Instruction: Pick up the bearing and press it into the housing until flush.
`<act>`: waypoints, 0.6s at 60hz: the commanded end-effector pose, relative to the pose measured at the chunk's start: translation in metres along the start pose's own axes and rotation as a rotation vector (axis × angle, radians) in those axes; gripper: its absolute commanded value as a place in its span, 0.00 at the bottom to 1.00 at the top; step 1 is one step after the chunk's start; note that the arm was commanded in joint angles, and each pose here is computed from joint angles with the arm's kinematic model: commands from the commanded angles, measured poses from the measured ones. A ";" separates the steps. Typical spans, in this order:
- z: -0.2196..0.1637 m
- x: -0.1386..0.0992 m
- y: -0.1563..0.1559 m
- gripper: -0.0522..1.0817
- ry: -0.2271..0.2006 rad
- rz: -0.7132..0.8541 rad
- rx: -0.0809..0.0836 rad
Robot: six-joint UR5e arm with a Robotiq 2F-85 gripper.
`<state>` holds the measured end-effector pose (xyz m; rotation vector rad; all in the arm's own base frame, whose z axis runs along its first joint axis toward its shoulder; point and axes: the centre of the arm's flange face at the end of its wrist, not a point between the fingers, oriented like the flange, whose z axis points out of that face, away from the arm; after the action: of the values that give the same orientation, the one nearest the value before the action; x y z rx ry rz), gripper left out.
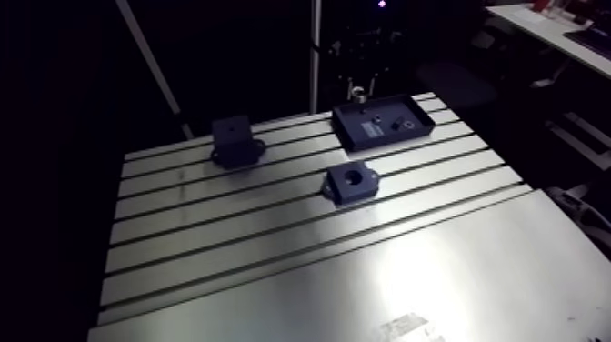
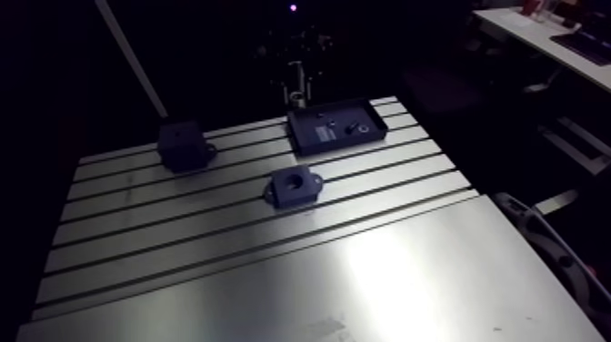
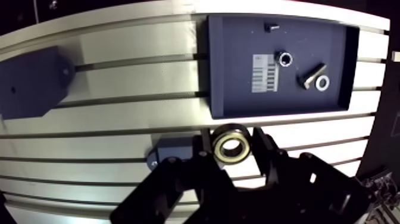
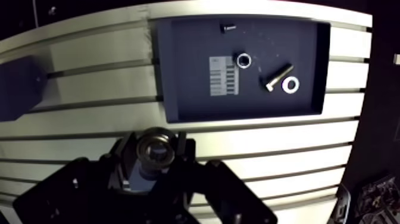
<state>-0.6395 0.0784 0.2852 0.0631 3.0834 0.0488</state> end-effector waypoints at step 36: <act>0.032 -0.078 -0.035 0.68 -0.022 -0.025 0.025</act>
<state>-0.5714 0.0456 0.2694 0.0331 3.0645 0.0107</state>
